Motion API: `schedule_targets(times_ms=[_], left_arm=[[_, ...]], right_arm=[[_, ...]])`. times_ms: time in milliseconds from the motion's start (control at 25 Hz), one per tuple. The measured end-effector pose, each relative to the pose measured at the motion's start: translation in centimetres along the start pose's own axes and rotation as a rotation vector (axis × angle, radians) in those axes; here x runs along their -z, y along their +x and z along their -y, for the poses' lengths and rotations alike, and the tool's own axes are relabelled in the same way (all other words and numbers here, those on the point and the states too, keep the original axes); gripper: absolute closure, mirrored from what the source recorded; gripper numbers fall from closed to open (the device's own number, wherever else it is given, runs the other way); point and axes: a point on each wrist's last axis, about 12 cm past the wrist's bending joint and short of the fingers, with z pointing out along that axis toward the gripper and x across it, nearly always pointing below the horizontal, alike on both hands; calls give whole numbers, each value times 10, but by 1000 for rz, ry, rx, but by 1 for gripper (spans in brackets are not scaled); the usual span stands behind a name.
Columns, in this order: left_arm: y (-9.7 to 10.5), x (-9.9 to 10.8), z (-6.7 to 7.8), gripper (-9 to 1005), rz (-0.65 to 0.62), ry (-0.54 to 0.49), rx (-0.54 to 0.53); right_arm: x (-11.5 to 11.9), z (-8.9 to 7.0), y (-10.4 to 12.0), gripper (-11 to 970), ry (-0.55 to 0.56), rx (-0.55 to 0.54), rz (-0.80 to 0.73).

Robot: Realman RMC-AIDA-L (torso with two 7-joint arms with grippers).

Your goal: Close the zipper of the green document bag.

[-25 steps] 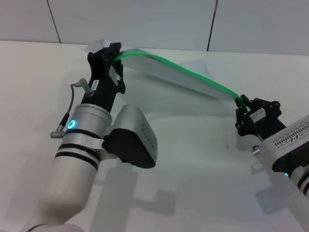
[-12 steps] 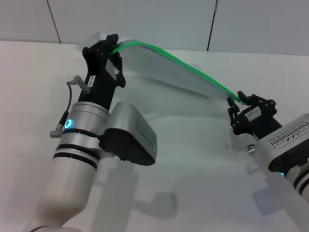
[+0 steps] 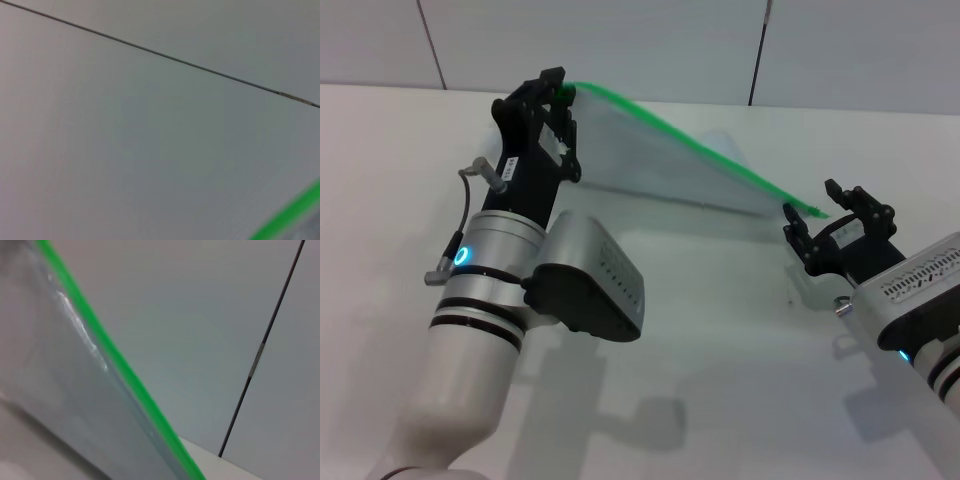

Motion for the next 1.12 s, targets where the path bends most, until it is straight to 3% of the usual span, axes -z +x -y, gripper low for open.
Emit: schedule_targets(times_ms=[400,600,800,1120], left_arm=[[1,-1,-1,753,-4,-8,9],[1,-1,-1,542,-2,-7,7],[2,-1,-2,454,-7,-11,17],[9,1,-14,459,-38,-117,241]], right_arm=[[0,1,0,371,12,-17,-5],[0,0,-1,273,24,-35,-3],[2,0,-4,200,39,-43,27],[7,5,-10,203,119,-124,81]])
